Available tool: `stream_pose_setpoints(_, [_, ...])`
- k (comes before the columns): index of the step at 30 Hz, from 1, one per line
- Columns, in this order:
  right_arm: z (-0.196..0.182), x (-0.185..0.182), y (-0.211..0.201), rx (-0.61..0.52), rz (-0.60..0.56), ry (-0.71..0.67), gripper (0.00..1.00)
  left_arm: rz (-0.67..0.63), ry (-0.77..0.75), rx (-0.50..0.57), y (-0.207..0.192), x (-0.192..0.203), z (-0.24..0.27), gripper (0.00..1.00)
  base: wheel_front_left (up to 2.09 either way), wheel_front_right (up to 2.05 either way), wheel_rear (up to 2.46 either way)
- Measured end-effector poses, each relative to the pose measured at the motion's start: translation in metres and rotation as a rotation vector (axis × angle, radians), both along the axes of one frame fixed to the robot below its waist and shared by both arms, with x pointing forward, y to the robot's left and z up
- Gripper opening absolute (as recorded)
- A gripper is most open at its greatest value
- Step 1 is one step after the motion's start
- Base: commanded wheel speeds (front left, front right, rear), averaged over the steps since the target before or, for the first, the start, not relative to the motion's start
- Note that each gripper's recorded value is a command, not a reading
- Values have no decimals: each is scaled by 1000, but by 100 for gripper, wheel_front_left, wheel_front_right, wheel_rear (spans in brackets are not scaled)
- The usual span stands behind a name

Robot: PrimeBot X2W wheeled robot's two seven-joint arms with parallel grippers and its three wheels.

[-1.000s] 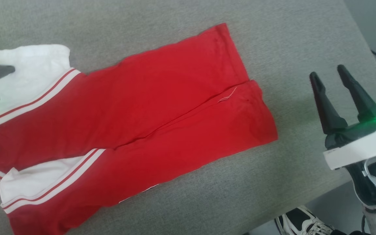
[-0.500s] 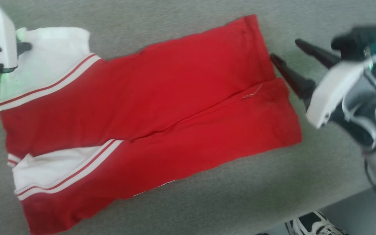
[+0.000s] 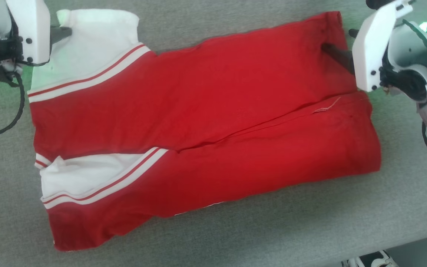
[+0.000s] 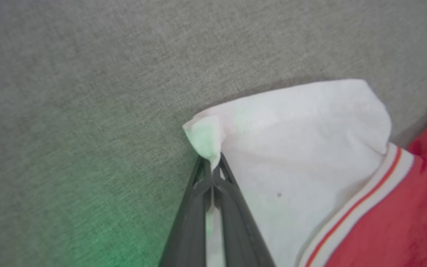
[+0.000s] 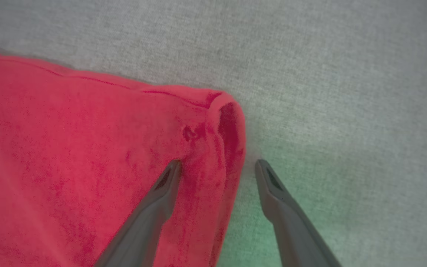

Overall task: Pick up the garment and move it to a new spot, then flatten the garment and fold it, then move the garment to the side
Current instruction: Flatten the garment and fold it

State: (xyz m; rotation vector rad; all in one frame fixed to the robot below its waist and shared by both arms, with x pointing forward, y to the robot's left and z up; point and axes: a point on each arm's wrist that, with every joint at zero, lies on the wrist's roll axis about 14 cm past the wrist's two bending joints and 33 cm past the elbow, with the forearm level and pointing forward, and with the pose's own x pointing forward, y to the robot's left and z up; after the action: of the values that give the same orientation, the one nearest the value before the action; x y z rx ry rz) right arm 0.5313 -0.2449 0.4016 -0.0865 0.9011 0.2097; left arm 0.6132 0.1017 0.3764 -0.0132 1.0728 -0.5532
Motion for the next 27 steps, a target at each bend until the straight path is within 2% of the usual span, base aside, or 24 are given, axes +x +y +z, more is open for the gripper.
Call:
stream_pose_setpoints(6, [-17, 11, 8, -24, 22, 74, 100, -2, -7, -14, -1, 1, -4, 0, 0, 0, 0])
stream_pose_setpoints(7, [-19, 12, 9, -22, 24, 83, 80, -2, -8, -16, -1, 1, -5, 0, 0, 0, 0])
stream_pose_setpoints(8, [-20, 13, 11, -23, 31, 87, 48, -2, -12, -19, -1, 2, -5, 0, 0, 0, 0])
stream_pose_setpoints(9, [-20, 14, 12, -18, 33, 88, 2, 0, -17, -23, -1, 2, -4, 0, 0, 0, 0])
stream_pose_setpoints(10, [-20, 15, 14, -8, 33, 85, 0, 2, -25, -27, -1, 2, -3, 0, 0, 0, 0])
stream_pose_setpoints(18, [9, 23, 14, 40, 32, -63, 0, -11, -136, -107, -17, -11, 23, 0, 0, 0, 0])
stream_pose_setpoints(27, [50, -7, 21, 92, 98, -180, 0, -31, -398, -237, -11, -48, 103, 0, 0, 0, 0])
